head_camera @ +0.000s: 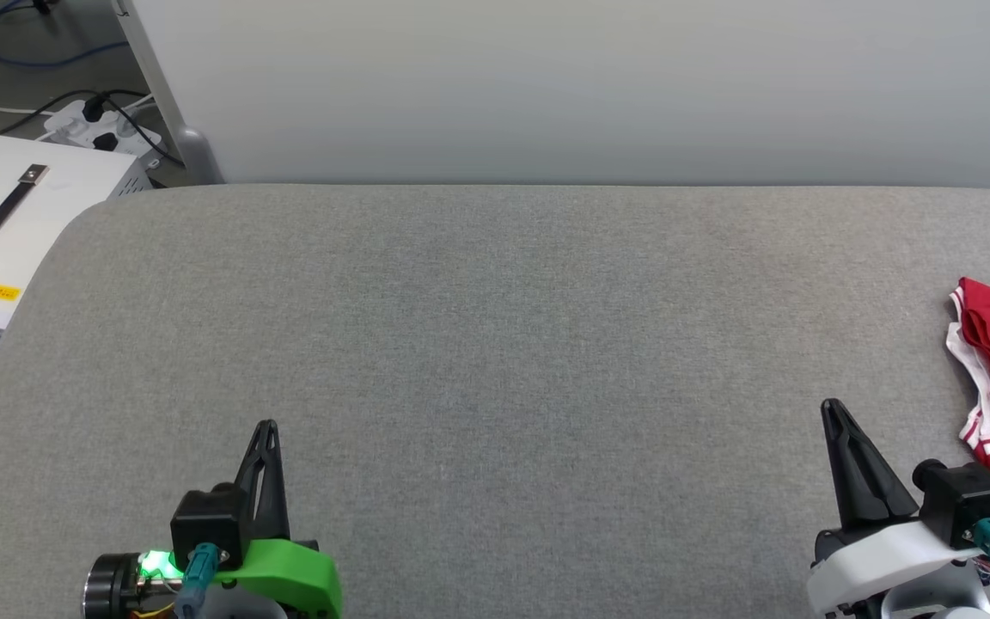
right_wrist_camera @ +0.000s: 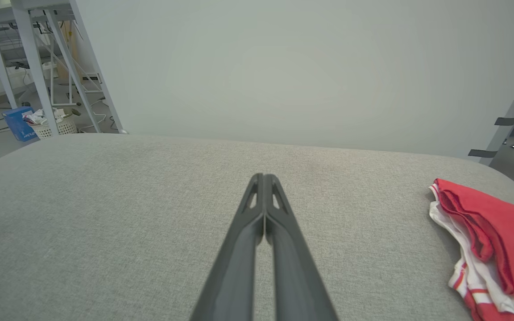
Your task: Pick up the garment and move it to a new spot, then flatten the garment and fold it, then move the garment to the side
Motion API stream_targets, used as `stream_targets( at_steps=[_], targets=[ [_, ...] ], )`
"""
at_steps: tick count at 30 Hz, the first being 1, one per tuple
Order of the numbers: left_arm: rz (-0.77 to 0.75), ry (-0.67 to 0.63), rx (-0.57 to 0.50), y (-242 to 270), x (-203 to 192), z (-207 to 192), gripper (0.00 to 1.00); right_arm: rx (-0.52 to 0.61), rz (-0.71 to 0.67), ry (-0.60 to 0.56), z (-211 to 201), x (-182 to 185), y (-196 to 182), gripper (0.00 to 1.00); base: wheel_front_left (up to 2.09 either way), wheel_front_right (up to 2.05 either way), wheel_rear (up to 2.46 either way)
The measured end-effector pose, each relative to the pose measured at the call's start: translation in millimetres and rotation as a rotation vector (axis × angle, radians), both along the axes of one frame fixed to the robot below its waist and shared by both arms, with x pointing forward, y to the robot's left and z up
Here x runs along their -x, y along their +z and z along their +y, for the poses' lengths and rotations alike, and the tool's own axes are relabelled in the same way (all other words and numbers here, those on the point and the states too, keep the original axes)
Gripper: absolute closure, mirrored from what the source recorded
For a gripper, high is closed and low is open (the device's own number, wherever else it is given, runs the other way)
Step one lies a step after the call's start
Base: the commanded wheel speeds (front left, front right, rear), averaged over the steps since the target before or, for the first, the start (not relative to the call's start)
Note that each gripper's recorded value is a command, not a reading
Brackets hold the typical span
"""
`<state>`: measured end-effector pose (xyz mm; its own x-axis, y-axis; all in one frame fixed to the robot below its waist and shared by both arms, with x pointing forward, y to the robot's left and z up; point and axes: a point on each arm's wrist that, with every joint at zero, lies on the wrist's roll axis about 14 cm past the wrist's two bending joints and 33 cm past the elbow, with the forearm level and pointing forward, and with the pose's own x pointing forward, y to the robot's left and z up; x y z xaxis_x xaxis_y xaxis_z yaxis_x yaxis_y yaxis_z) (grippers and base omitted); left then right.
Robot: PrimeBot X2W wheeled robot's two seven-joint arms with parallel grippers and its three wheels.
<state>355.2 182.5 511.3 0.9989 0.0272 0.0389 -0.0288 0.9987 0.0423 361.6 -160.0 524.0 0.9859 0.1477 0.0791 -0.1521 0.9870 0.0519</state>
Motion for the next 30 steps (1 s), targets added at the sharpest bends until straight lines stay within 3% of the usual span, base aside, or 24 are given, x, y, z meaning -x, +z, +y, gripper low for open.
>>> stream_targets(
  at_steps=[30],
  targets=[
    [0.026, -0.008, 0.005, 3.5, -5.8, -1.2, 1.0, 0.041, 0.036, -0.006, 0.6, -2.3, -1.4, 1.0, 0.0, 0.0, 0.0]
  ],
)
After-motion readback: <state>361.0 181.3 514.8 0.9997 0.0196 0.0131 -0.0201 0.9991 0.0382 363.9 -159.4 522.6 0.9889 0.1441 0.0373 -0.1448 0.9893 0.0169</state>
